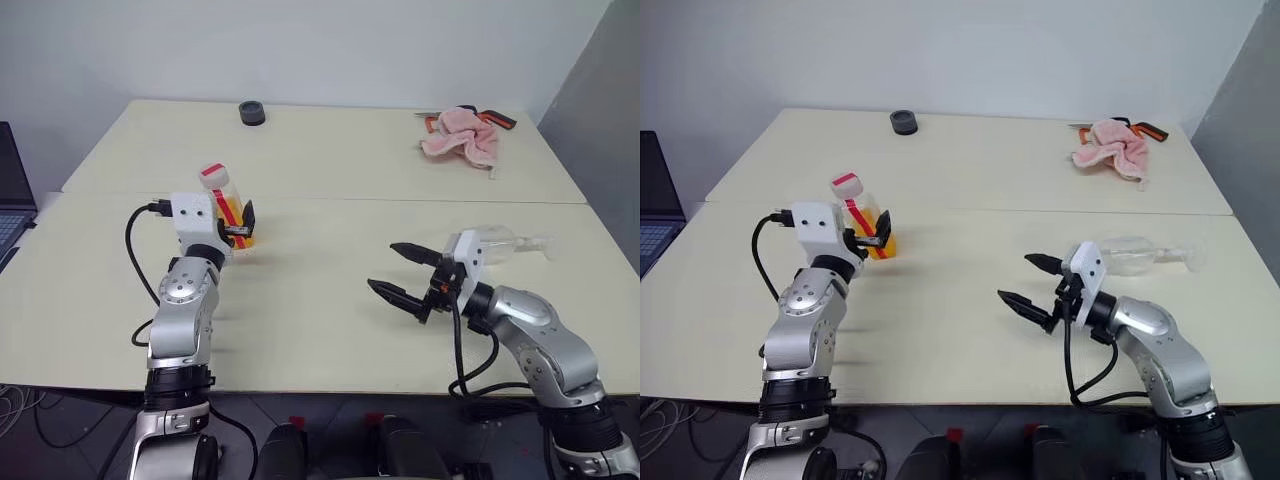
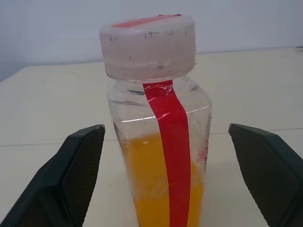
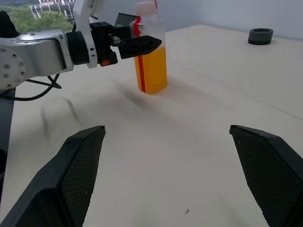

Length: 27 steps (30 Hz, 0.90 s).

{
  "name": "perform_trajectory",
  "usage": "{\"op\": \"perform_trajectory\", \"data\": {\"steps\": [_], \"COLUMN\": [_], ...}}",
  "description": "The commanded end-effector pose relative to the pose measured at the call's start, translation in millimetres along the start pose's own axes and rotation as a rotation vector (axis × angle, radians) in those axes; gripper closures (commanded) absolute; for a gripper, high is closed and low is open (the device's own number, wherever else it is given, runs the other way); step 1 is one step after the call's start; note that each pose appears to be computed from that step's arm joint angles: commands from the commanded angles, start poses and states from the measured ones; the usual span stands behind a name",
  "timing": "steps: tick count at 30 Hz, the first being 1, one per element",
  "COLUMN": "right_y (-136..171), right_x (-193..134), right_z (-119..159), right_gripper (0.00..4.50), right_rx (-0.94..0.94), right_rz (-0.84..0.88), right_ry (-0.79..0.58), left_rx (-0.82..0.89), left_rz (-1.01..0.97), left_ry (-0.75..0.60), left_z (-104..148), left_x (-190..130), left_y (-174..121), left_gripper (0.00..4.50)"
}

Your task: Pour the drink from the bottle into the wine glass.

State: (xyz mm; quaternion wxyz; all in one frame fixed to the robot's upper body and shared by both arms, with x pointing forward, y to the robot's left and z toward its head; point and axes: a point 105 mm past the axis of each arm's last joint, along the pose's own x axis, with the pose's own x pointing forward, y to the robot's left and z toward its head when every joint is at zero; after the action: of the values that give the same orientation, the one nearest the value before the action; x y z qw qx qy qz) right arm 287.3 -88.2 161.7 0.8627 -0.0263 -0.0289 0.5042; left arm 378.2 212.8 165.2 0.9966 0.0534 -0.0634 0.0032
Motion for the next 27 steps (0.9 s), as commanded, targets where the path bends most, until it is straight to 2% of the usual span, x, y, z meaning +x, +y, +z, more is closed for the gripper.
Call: {"op": "perform_trajectory", "data": {"steps": [1, 27], "right_y": [3.8, 5.2], "right_x": [-0.4, 7.8], "right_z": [21.9, 22.8], "right_gripper": [0.00, 0.00], "right_rx": [-0.047, -0.067], "right_rz": [0.058, 0.096], "right_ry": [-0.038, -0.023], "left_rx": [0.010, -0.021], "left_rz": [0.005, 0.074], "left_ry": [-0.037, -0.069], "left_z": [12.6, 19.8], "left_x": [4.4, 12.6], "left_y": [-3.7, -3.2], "left_gripper": [0.02, 0.02]}}
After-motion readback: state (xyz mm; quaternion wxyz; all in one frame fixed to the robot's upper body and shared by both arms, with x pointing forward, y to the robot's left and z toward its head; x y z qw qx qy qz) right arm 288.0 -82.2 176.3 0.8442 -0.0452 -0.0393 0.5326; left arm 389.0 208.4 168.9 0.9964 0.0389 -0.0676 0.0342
